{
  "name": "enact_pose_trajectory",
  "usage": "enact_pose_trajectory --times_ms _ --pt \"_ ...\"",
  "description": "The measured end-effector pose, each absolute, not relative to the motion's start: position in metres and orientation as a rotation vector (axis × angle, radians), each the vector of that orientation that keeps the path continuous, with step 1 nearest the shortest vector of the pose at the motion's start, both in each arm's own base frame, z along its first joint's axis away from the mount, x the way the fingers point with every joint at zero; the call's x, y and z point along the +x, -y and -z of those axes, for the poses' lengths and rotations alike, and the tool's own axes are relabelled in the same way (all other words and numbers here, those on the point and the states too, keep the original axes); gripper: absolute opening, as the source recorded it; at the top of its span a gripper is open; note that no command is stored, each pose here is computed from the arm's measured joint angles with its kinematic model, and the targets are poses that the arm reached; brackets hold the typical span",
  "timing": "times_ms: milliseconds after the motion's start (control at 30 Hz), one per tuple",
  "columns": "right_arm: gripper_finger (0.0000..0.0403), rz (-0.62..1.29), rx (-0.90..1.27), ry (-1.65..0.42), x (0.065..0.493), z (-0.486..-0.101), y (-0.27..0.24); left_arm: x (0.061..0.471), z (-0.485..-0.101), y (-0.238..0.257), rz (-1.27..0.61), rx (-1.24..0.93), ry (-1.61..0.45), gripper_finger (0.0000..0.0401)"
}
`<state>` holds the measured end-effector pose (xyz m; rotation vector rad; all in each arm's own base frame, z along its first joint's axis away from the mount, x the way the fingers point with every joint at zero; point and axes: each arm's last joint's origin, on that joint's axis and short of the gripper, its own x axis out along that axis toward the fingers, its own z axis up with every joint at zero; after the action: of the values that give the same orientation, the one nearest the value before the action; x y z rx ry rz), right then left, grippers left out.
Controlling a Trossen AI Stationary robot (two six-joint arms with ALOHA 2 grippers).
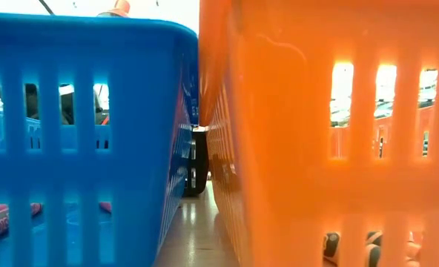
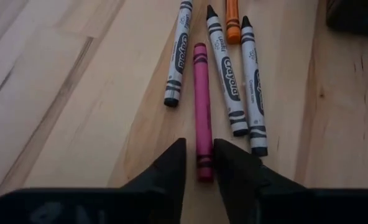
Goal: Sort crayons
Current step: Put the red crayon into the blue basket
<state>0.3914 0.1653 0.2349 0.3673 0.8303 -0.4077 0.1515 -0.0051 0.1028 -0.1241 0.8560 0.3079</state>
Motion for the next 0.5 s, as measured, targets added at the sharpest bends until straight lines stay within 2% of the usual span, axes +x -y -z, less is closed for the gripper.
enact_pose_trajectory --times_ms 233,500 --pt "0.0094 0.414 0.363 -0.824 0.3912 -0.235 -0.1655 0.1511 -0.1023 0.005 -0.318 -0.136 -0.854 0.0022" --pt "0.0094 0.427 0.378 -0.808 0.3919 -0.2355 -0.1655 0.1521 -0.1037 0.0051 -0.315 -0.142 -0.83 0.003"
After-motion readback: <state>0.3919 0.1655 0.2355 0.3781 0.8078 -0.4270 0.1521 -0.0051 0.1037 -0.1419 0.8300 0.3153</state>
